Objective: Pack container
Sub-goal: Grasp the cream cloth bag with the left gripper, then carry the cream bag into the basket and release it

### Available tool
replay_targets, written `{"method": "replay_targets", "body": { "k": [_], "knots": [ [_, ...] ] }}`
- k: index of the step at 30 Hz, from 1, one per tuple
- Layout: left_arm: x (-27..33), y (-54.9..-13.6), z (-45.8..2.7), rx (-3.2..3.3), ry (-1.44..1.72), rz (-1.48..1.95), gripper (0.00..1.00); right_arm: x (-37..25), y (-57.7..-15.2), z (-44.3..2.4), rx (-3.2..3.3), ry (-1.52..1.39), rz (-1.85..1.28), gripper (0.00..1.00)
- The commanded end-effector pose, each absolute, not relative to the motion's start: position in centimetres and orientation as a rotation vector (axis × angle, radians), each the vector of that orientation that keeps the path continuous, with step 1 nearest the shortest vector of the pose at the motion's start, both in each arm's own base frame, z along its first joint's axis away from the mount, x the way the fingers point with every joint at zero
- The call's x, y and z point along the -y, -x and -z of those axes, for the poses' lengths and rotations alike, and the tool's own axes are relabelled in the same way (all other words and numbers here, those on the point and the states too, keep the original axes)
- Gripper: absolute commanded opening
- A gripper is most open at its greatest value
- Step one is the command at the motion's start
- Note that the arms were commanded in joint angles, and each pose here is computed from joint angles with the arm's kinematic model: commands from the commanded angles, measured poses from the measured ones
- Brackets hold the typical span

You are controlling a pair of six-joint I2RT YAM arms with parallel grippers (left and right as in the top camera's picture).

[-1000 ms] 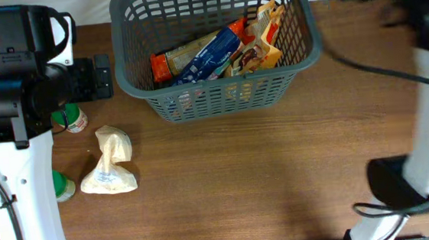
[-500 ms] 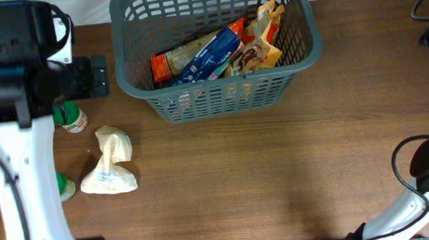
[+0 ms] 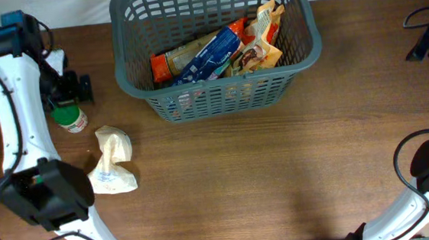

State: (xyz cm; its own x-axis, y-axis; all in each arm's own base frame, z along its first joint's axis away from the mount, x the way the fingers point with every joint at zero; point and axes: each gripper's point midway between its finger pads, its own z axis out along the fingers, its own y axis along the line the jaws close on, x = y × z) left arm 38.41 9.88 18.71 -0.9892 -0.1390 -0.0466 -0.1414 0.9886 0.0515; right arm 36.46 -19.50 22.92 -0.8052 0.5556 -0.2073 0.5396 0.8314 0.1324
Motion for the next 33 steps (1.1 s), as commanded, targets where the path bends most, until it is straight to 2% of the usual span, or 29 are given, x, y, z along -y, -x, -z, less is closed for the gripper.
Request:
{"method": "replay_targets", "body": {
  "k": [1, 8, 10, 15, 21, 22, 23, 24, 25, 26, 29, 33],
  "knots": [
    [-7.7, -38.0, -14.6, -3.248, 0.119, 0.063, 0.98, 19.2, -36.3, -23.3, -2.76, -0.855, -0.114, 0.99],
    [-6.6, -35.3, -9.6, -3.43, 0.068, 0.055, 0.97, 19.2, -36.3, -23.3, -2.761, -0.855, -0.114, 0.99],
    [-6.3, -34.0, -8.5, -3.484, 0.073, 0.085, 0.92, 19.2, -36.3, -23.3, -2.76, -0.855, -0.114, 0.99],
    [-6.4, -31.6, -4.6, -3.567, 0.077, 0.046, 0.91, 19.2, -36.3, -23.3, -2.76, -0.855, -0.114, 0.99],
    [-6.1, -31.2, -0.9, -3.54, 0.08, 0.059, 0.89, 19.2, -36.3, -23.3, -2.76, -0.855, -0.114, 0.99],
    [-5.9, -31.4, -0.5, -3.525, 0.085, 0.079, 0.73, 19.2, -36.3, -23.3, -2.76, -0.855, -0.114, 0.99],
    [-5.8, -31.4, -0.1, -3.517, 0.088, 0.087, 0.39, 19.2, -36.3, -23.3, -2.76, -0.855, -0.114, 0.99],
    [-5.8, -31.4, 0.0, -3.516, 0.087, 0.084, 0.15, 19.2, -36.3, -23.3, -2.76, -0.855, -0.114, 0.99],
    [-5.8, -31.4, 0.1, -3.516, 0.088, 0.084, 0.06, 19.2, -36.3, -23.3, -2.76, -0.855, -0.114, 0.99],
    [-5.8, -31.4, 0.1, -3.515, 0.096, 0.085, 0.02, 19.2, -36.3, -23.3, -2.76, -0.855, -0.114, 0.99],
    [-5.2, -32.6, -1.2, -3.48, 0.142, 0.146, 0.02, 19.2, -36.3, -23.3, -2.76, -0.855, -0.114, 0.99],
    [-5.6, -37.1, -8.1, -3.304, 0.14, 0.134, 0.02, 19.2, -36.3, -23.3, -2.76, -0.855, -0.114, 0.99]
  ]
}}
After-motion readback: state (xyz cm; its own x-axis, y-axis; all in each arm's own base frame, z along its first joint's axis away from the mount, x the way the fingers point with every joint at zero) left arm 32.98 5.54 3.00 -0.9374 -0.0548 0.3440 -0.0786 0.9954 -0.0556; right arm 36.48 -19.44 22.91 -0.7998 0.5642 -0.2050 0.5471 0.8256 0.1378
